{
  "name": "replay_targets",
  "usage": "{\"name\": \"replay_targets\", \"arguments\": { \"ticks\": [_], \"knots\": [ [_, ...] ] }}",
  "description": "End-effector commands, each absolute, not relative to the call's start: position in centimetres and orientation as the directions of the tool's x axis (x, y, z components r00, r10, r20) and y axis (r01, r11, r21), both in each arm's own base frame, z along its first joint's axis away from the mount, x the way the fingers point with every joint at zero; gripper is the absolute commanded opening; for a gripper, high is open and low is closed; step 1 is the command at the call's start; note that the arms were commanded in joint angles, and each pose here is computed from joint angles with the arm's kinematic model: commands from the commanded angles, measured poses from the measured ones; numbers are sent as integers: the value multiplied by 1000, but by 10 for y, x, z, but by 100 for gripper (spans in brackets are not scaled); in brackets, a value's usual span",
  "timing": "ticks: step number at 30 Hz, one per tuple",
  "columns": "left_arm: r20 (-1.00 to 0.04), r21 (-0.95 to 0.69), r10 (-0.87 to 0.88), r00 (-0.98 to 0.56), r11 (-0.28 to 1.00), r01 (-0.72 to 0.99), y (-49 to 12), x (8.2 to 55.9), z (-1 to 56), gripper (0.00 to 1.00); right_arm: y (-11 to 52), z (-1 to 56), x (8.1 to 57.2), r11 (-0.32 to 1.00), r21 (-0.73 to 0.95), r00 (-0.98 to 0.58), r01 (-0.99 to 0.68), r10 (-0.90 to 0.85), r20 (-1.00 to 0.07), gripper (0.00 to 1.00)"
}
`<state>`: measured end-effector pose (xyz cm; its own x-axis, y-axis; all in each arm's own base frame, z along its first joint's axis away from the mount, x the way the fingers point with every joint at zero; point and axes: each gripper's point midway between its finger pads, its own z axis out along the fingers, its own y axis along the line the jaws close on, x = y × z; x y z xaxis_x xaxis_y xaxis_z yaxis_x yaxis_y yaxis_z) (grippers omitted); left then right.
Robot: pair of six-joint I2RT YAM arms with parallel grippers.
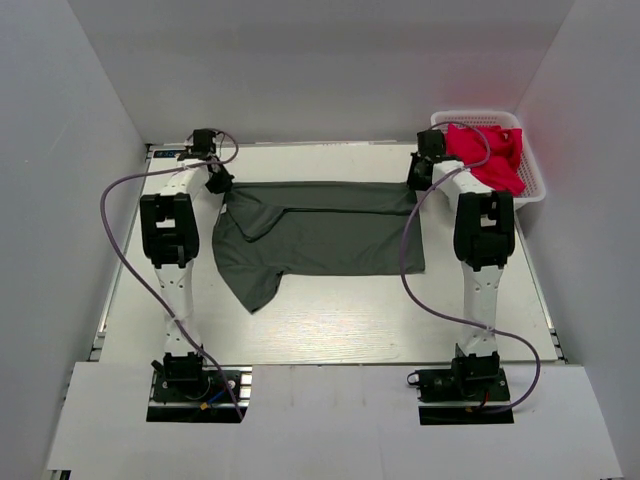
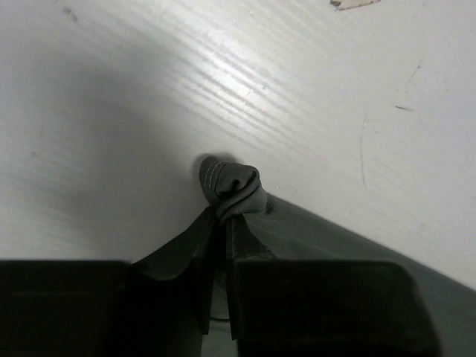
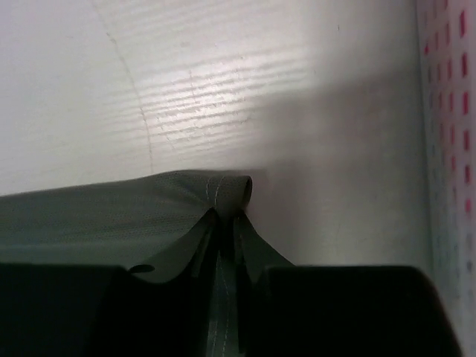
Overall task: Fold and stack the t-shirts
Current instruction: Fold the flattened tshirt in 1/3 of the way, then grap the side of the flattened tshirt closest away from the robot with both arms
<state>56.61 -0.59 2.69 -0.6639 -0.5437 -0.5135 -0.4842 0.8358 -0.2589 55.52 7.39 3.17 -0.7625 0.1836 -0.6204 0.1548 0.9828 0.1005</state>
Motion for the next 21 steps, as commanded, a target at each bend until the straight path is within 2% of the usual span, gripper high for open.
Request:
{"name": "replay_targets", "arguments": {
  "ticks": [1, 2, 3, 4, 5, 6, 8, 9, 10, 11, 12, 13, 14, 15, 17, 19, 20, 21],
  "knots": [
    [-506, -244, -518, -689, 853, -462, -5, 570, 41, 25, 75, 82, 576, 990, 118, -713, 80, 140, -687, 21],
    [-541, -267, -509, -670, 859, -437, -6, 576, 67, 32, 82, 90, 577, 989, 138, -705, 52, 134, -696, 30],
    [-564, -282, -500, -658, 865, -415, -7, 580, 81, 55, 83, 117, 576, 990, 135, -676, 28, 118, -728, 33],
    [-600, -315, -499, -625, 866, -389, -9, 581, 113, 79, 84, 126, 575, 991, 131, -664, 8, 103, -741, 41],
    [-589, -317, -500, -635, 866, -387, -11, 578, 109, 96, 84, 129, 571, 991, 131, -663, -1, 97, -742, 44],
    [-627, -329, -489, -606, 872, -362, -10, 574, 142, 100, 83, 163, 568, 991, 136, -617, -14, 99, -781, 49],
    [-633, -332, -489, -601, 872, -359, -11, 557, 155, 100, 83, 163, 554, 990, 140, -619, -22, 97, -779, 67],
    [-637, -335, -489, -597, 872, -357, -11, 547, 164, 100, 83, 198, 545, 988, 149, -568, -35, 103, -817, 72],
    [-656, -338, -488, -575, 872, -355, -9, 528, 181, 100, 83, 174, 528, 988, 152, -614, -31, 101, -783, 78],
    [-656, -337, -483, -580, 875, -347, -14, 515, 185, 100, 84, 179, 523, 987, 157, -605, -39, 102, -790, 88],
    [-654, -344, -491, -575, 871, -351, -14, 502, 190, 100, 85, 211, 511, 982, 183, -559, -50, 124, -820, 90],
    [-613, -328, -500, -612, 865, -379, -15, 476, 168, 100, 87, 183, 490, 979, 197, -620, -51, 124, -775, 90],
    [-643, -345, -505, -575, 862, -371, -17, 453, 193, 100, 88, 183, 483, 974, 225, -620, -33, 156, -769, 90],
    [-613, -338, -518, -597, 854, -395, -17, 427, 167, 100, 92, 192, 460, 964, 260, -616, -56, 171, -769, 90],
    [-602, -384, -541, -588, 841, -381, -24, 398, 167, 100, 90, 199, 433, 952, 304, -597, -36, 224, -770, 90],
    [-570, -451, -583, -579, 811, -372, -37, 358, 165, 100, 88, 177, 411, 947, 322, -619, -13, 246, -746, 90],
    [-557, -480, -600, -575, 797, -366, -42, 346, 162, 100, 87, 168, 384, 937, 350, -630, 14, 280, -725, 90],
    [-513, -487, -605, -609, 790, -373, -47, 322, 136, 100, 86, 168, 380, 932, 363, -613, 18, 297, -732, 90]
  ]
}}
